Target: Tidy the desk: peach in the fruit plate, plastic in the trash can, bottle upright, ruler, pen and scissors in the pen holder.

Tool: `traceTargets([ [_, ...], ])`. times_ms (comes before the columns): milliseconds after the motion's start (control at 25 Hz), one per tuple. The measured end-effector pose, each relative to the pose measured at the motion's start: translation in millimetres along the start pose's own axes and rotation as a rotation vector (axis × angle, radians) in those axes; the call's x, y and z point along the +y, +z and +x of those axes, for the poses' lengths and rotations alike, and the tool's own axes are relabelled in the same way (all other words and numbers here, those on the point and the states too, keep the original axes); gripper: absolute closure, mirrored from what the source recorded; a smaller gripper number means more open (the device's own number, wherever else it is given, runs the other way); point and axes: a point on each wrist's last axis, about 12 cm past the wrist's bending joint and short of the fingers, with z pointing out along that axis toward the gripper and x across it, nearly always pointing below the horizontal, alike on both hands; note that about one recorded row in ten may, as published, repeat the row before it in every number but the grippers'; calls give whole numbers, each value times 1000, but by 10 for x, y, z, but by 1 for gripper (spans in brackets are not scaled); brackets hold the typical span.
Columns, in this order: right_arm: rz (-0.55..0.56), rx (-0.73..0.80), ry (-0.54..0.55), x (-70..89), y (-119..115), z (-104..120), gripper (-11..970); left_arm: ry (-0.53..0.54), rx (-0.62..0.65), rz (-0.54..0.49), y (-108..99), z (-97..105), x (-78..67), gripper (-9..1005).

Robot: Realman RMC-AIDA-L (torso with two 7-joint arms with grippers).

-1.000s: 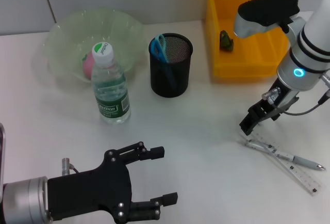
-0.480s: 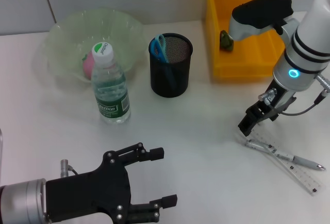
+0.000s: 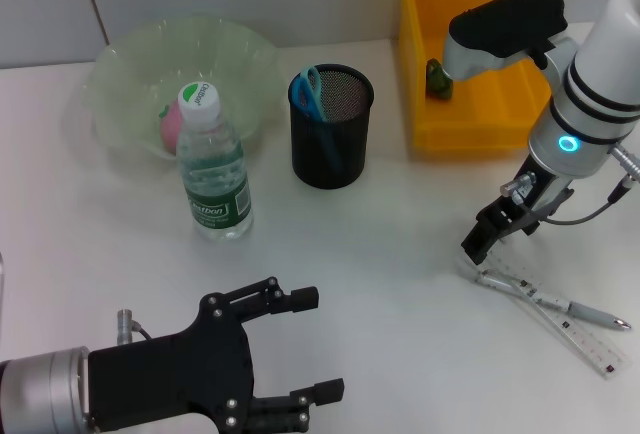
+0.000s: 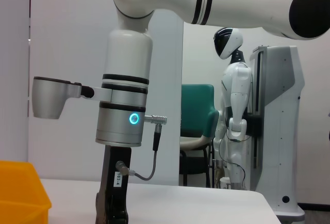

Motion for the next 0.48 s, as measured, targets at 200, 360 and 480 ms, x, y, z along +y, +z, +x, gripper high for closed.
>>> traceTargets([
  [200,2,-4,1,-3,11,-4,168,0,0,3,7,2,-5,177],
  [360,2,-2,4,-8,32,1,168,-1,0,3,9,3,-6,178],
  [480,2,-1,6,-11,44,3,169,-1,0,4,11,3,-7,178],
])
